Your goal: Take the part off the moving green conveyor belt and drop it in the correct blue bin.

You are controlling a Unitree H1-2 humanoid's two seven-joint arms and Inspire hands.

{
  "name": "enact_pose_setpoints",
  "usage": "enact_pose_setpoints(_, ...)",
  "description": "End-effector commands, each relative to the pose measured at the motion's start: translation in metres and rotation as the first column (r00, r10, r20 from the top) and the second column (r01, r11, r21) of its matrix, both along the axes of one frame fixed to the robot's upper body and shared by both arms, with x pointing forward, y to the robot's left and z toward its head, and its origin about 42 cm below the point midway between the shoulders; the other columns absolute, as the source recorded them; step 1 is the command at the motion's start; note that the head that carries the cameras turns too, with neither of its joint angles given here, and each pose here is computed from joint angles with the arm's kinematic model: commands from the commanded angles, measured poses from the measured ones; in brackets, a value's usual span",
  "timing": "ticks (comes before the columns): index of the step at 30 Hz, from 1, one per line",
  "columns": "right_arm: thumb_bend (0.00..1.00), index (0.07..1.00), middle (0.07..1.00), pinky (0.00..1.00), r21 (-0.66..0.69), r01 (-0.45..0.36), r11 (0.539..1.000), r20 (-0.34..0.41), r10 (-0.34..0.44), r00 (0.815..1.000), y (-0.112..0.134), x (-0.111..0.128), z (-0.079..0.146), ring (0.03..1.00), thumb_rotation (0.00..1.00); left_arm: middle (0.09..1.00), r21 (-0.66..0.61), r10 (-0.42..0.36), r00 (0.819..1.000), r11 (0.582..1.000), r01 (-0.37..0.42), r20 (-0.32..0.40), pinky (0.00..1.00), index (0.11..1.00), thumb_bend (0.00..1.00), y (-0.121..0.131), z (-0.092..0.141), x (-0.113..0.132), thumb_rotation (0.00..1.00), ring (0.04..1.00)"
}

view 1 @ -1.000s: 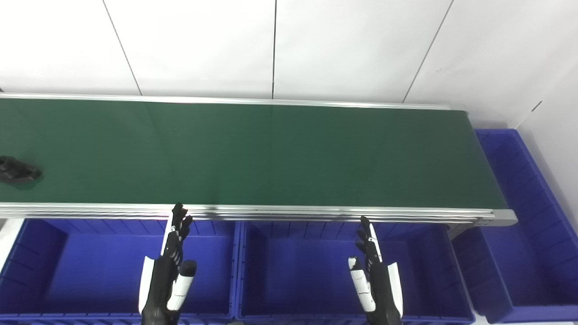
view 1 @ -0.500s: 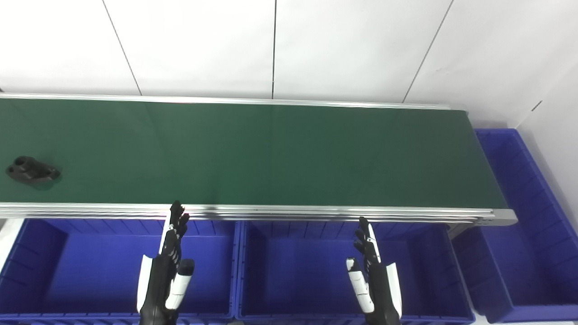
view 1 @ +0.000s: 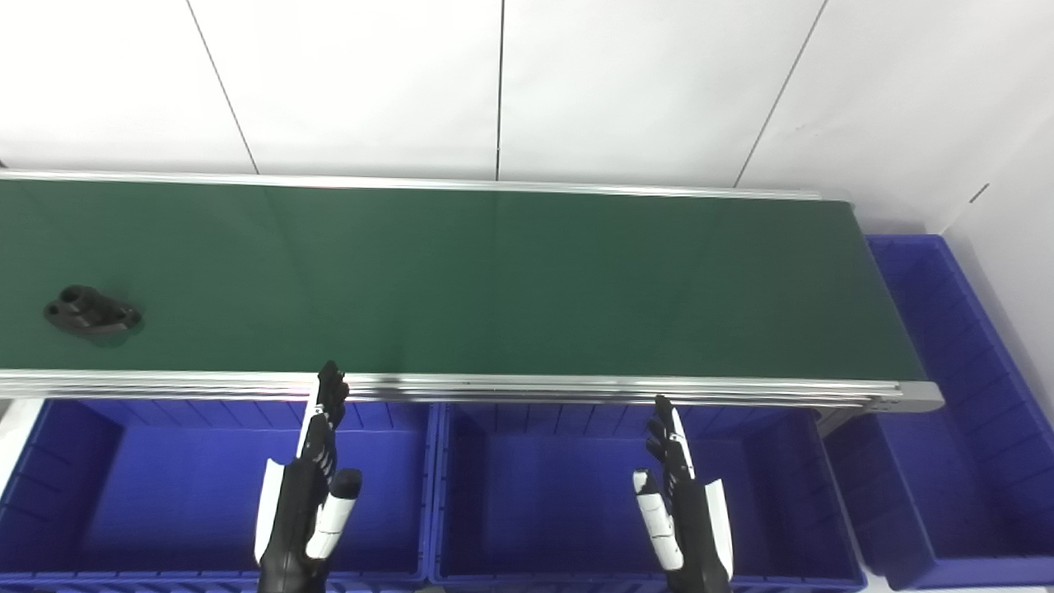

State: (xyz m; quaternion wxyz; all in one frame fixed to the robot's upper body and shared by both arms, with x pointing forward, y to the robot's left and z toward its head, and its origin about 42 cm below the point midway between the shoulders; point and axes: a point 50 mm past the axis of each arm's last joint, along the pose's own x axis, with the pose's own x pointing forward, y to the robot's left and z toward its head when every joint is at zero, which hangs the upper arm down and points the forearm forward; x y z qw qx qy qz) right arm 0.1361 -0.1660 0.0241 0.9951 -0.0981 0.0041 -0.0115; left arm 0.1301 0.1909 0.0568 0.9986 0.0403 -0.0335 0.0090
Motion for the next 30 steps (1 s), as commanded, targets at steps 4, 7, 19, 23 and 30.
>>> enact_pose_setpoints(4,0.7,0.988,0.982,0.9,0.014,-0.005,1.0,0.084,0.004,0.996,0.0,0.003,0.015,0.951,1.0,1.0,-0.004,-0.009,0.999,1.0,0.01,0.049,1.0,1.0,0.77,-0.003,0.007,0.002,0.98,0.983)
enact_pose_setpoints(7,0.69,0.989,0.983,0.9,0.013,-0.008,1.0,0.089,0.007,0.996,-0.002,0.003,0.015,0.95,1.0,1.0,-0.001,-0.007,0.999,1.0,0.007,0.049,0.98,1.0,0.76,-0.005,0.006,0.001,0.98,0.97)
enact_pose_setpoints(19,0.66,0.998,0.988,0.89,0.018,-0.01,1.0,0.07,0.009,0.997,-0.012,0.003,0.007,0.951,1.0,0.99,-0.009,0.0,0.999,1.0,0.0,0.034,0.99,1.0,0.77,-0.016,-0.002,0.002,0.96,0.974)
enact_pose_setpoints(23,0.63,1.0,0.997,0.9,0.017,-0.012,1.0,0.057,0.011,0.998,-0.019,0.003,0.002,0.963,1.0,0.963,-0.014,0.009,1.0,1.0,-0.008,0.018,0.95,1.0,0.76,-0.024,-0.007,0.002,0.91,0.943)
enact_pose_setpoints(30,0.66,1.0,1.0,0.92,0.02,0.001,1.0,0.033,-0.002,0.999,-0.031,0.002,-0.004,0.97,1.0,0.951,-0.011,-0.003,1.0,1.0,0.003,0.015,0.9,0.978,0.78,-0.038,-0.011,0.006,0.87,0.922)
